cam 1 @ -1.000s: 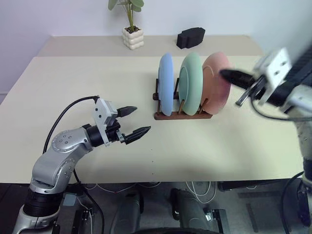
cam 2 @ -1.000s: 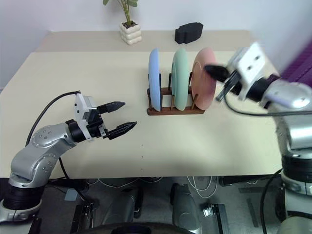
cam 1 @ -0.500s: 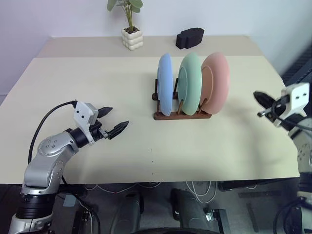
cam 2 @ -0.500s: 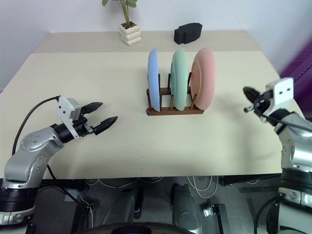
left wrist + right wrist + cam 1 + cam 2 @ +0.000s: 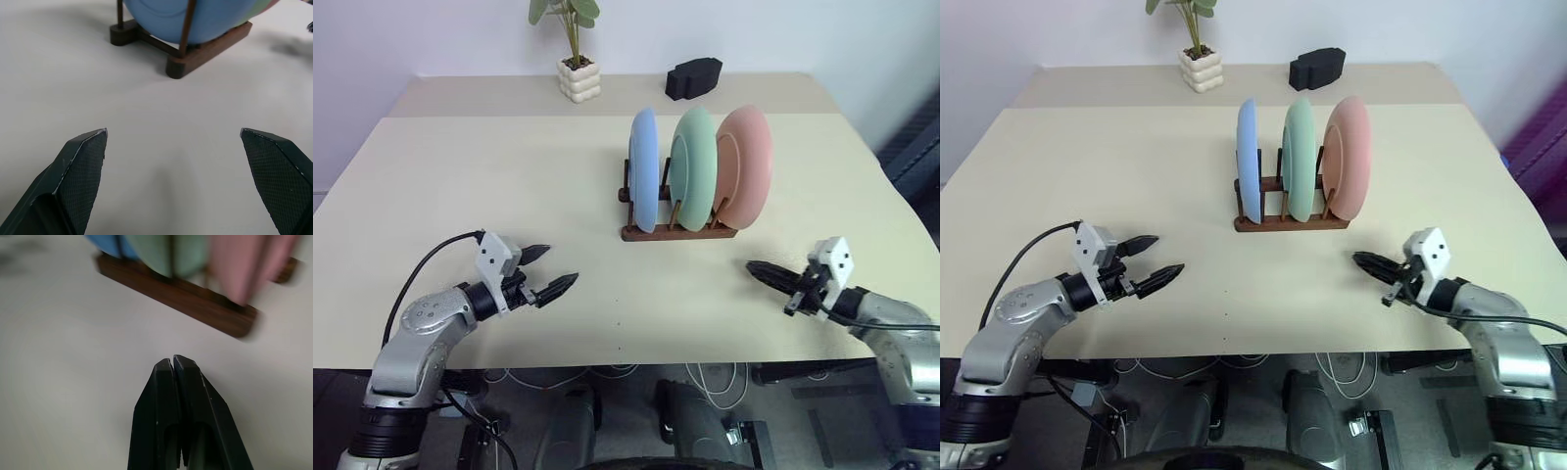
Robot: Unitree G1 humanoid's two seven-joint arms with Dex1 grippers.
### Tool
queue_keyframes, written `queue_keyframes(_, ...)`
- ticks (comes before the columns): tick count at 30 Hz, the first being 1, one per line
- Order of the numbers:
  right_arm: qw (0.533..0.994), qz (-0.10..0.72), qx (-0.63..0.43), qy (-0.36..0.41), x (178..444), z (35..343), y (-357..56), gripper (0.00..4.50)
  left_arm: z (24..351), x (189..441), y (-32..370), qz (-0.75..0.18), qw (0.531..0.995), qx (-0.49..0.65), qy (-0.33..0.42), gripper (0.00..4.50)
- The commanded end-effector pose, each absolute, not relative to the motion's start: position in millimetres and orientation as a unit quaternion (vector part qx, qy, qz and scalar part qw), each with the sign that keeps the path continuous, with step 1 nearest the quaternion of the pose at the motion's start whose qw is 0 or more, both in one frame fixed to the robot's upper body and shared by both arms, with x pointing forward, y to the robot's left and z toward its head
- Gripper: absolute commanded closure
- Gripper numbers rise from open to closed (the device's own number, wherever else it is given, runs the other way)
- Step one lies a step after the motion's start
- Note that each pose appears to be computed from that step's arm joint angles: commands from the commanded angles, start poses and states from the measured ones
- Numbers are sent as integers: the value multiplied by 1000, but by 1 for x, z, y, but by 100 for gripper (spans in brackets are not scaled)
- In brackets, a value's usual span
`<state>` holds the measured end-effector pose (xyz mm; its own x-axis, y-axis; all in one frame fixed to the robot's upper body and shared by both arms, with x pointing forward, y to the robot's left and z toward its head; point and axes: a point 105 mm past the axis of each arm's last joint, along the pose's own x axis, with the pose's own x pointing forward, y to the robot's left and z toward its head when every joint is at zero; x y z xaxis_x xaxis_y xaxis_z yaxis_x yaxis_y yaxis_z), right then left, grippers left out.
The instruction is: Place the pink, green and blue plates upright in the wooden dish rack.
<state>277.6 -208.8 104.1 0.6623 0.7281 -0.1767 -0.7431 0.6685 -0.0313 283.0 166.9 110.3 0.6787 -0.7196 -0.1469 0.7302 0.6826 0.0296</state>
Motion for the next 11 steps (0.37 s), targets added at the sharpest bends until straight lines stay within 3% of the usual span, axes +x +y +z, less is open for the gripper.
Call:
queue_keyframes(1, 905, 418, -62, 55, 278, 115, -197, 447, 118, 278, 157, -409, 910, 48, 43, 0)
queue_keyframes(11, 902, 426, -70, 34, 298, 133, -186, 447, 125, 283, 158, -392, 918, 55, 23, 0)
